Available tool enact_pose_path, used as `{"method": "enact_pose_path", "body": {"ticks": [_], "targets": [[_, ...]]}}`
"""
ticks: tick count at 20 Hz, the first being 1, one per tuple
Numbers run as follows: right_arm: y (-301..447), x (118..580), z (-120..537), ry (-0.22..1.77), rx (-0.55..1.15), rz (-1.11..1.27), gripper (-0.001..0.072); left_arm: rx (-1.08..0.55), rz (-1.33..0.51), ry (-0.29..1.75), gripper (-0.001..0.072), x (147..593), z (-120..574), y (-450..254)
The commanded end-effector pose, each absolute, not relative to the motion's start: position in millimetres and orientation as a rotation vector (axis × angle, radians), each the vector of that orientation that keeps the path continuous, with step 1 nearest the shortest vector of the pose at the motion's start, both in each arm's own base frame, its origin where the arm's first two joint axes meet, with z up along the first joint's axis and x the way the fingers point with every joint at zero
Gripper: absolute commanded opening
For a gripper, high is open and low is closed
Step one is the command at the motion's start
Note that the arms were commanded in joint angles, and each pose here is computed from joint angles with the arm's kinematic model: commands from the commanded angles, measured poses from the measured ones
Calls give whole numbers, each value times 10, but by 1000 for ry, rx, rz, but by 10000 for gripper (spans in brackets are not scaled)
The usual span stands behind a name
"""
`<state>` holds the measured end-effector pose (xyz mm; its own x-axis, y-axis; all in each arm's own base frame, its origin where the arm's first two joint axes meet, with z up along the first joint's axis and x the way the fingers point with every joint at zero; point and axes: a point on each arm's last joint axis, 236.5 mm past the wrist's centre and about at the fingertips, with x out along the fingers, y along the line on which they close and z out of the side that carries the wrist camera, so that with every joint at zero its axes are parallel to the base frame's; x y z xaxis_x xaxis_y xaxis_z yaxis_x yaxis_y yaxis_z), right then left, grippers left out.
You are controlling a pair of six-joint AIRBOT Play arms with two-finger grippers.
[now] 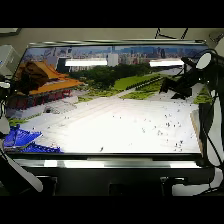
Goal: Fold the clothes and pants, and hang the long-sleeved shirts on hangers.
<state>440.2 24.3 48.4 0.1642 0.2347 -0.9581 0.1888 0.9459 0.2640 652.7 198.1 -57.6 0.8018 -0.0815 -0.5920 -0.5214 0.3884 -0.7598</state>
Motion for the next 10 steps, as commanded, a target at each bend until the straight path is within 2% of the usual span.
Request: {"method": "enact_pose_path", "body": {"ticks": [1,3,6,8,10], "targets": [[260,4250,471,1479,352,40,676,-1139,246,675,24,6499,-558,1735],[256,4285,500,1454,323,64,676,-993,157,658,24,6481,-140,1658],[197,4501,764,1307,274,76,676,-691,-35,596,23,6321,954,1295],[141,4638,1152,1176,247,67,676,-480,-168,523,23,6023,1904,832],[88,4740,1673,1010,225,56,676,-345,-272,419,23,5622,2806,287]]}}
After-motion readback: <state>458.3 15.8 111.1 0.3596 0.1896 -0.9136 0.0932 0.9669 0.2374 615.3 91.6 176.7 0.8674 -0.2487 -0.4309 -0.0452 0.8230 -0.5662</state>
